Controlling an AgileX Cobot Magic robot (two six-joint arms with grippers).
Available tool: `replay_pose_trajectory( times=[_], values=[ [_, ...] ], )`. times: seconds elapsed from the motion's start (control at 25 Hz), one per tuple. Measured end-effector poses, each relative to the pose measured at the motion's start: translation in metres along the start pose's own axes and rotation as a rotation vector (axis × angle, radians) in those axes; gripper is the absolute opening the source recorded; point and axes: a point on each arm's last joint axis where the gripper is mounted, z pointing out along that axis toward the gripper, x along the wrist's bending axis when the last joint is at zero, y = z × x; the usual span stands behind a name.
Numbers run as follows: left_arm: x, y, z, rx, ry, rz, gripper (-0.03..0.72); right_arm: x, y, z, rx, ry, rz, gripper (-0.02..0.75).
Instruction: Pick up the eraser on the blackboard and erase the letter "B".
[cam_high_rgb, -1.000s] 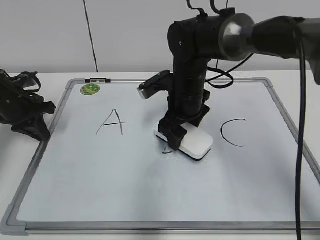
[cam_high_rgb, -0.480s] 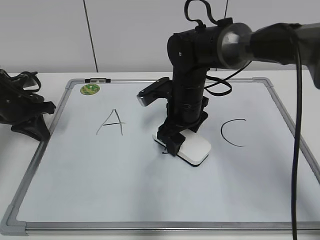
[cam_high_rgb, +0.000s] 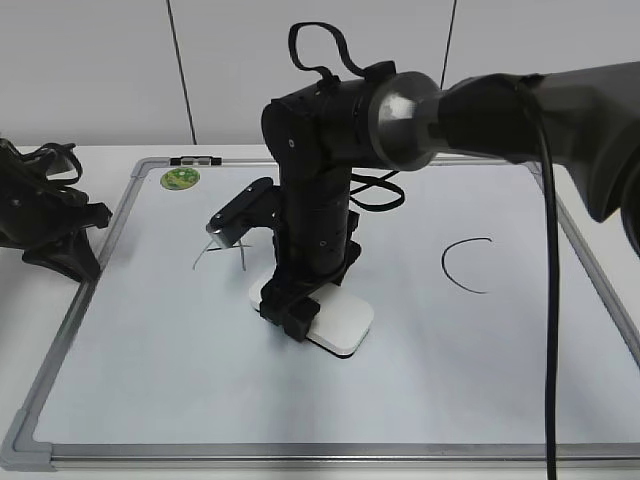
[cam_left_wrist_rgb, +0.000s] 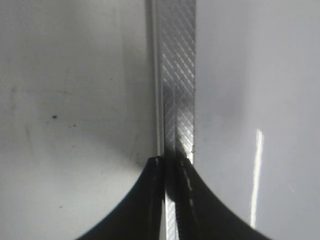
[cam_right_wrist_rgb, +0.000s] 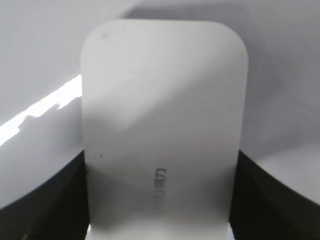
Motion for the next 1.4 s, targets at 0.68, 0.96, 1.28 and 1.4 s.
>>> replay_pose_trajectory(
  times=[0.68,0.96,1.28,1.4],
  values=[
    [0.0,0.0,0.0,0.001,0.0,0.0,0.027,-0.075,-0.019,-0.002,-0.07,-0.17,0.087,0.534],
    [0.0,0.0,0.0,0.001,0.0,0.0,0.027,-0.09,-0.004,-0.046,-0.124,-0.215,0.115,0.534],
    [0.0,0.0,0.0,0.001,0.0,0.0,0.027,-0.141,-0.035,-0.085,-0.129,-0.21,0.289,0.534],
    [0.0,0.0,0.0,0.001,0.0,0.0,0.027,-0.166,-0.058,-0.095,-0.146,-0.21,0.4,0.534]
  ],
)
